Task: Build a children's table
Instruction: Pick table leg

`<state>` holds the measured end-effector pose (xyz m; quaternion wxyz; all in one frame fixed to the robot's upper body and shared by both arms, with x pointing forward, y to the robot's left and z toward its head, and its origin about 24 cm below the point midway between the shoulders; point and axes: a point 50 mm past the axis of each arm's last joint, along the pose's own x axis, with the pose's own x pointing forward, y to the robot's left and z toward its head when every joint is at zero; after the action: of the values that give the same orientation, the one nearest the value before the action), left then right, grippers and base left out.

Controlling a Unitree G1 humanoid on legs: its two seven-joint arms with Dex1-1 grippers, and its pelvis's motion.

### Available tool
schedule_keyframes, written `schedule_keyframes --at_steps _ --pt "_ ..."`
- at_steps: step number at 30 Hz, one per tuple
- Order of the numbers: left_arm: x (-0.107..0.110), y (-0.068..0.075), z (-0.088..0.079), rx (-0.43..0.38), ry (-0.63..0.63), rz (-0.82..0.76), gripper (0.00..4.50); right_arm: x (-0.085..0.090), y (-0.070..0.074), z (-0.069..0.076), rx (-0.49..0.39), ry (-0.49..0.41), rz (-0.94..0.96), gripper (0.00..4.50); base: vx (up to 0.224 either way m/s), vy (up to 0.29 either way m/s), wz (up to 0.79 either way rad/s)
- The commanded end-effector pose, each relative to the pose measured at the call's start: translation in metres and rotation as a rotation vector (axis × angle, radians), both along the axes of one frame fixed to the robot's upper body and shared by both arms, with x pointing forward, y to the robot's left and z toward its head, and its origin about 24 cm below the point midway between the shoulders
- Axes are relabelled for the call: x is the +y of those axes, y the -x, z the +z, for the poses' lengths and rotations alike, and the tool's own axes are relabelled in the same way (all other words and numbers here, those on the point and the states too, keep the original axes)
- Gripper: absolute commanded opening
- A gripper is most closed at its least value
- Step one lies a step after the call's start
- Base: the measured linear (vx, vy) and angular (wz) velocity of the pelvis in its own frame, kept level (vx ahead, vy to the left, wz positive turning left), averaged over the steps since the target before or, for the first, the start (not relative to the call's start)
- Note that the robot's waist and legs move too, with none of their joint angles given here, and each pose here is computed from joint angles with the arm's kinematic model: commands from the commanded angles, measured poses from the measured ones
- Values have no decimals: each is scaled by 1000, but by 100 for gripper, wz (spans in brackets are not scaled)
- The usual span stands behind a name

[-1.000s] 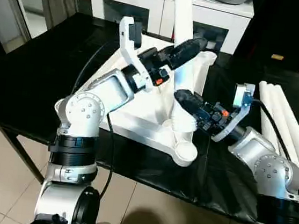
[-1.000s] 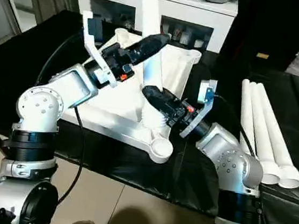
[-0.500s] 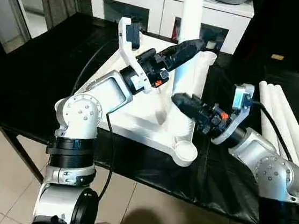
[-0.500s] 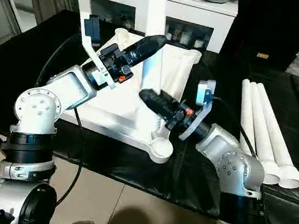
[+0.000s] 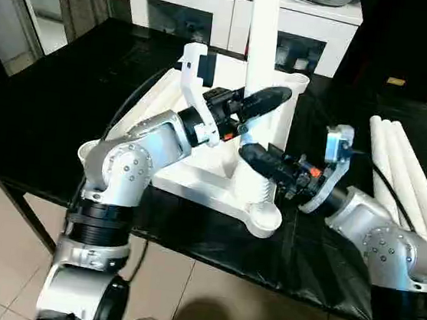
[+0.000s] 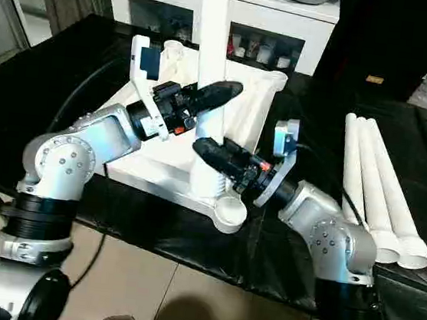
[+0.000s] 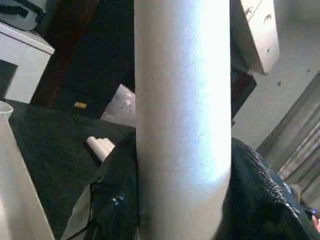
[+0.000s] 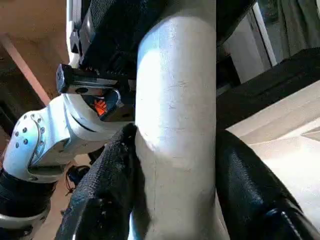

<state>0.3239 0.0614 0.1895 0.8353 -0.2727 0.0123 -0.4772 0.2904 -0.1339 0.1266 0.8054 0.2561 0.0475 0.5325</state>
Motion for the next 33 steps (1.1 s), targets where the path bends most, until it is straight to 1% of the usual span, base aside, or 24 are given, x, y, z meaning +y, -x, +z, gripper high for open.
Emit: schedule_keyframes --at_steps 1,4,5,7,11,13,14,15,16,18,19,20,22,23,24,25,27,28,29,30,33 --pt "5 -1 9 -34 50 12 193 -4 -4 2 -7 11 -18 188 0 0 0" --pt "5 -1 9 -26 71 15 191 -4 -4 3 -11 17 -20 188 0 0 0" --pt "5 -2 8 -32 45 43 191 -6 -5 3 -28 42 -51 188 0 0 0" --pt "6 -4 6 -49 -1 72 191 -7 -7 0 -28 67 -81 188 0 0 0" --pt "7 -8 6 -80 -52 122 190 -9 -8 -3 -12 92 -105 188 0 0 0" --pt "8 -9 8 -94 -57 140 190 -9 -9 -3 -5 90 -114 188 0 0 0" --pt "9 -10 9 -107 -65 148 190 -10 -10 -1 -5 84 -121 244 0 0 0" --pt "9 -10 9 -107 -65 148 190 -10 -10 -1 -5 84 -121 258 0 0 0" --pt "10 -10 10 -123 -81 159 190 -10 -12 0 -11 84 -139 264 0 0 0" --pt "10 -10 11 -139 -105 169 189 -11 -15 1 -25 96 -159 293 0 0 0" --pt "10 -11 11 -151 -117 178 189 -13 -18 3 -52 132 -207 293 0 0 0" --pt "10 -11 11 -153 -118 180 189 -14 -19 3 -61 147 -220 305 0 0 0" --pt "10 -11 12 -157 -121 183 189 -18 -23 5 -99 198 -291 312 0 0 0" --pt "10 -11 12 -161 -127 183 189 -22 -25 8 -157 201 -363 336 0 0 0" --pt "10 -11 12 -163 -130 182 189 -24 -25 10 -183 210 -388 336 0 0 0" --pt "10 -11 12 -165 -132 181 189 -25 -25 9 -190 230 -412 345 0 0 0" --pt "10 -10 12 -171 -135 183 189 -26 -23 7 -153 256 -385 366 0 0 0" --pt "10 -10 12 -174 -139 183 189 -26 -20 7 -137 253 -336 366 0 0 0" --pt "10 -10 12 -178 -144 183 189 -25 -17 8 -129 244 -291 382 0 0 0" --pt "10 -9 11 -187 -162 182 189 -25 -13 9 -110 226 -227 385 0 0 0" --pt "9 -7 10 -206 -186 174 189 -27 -10 10 -90 213 -174 386 0 0 0"
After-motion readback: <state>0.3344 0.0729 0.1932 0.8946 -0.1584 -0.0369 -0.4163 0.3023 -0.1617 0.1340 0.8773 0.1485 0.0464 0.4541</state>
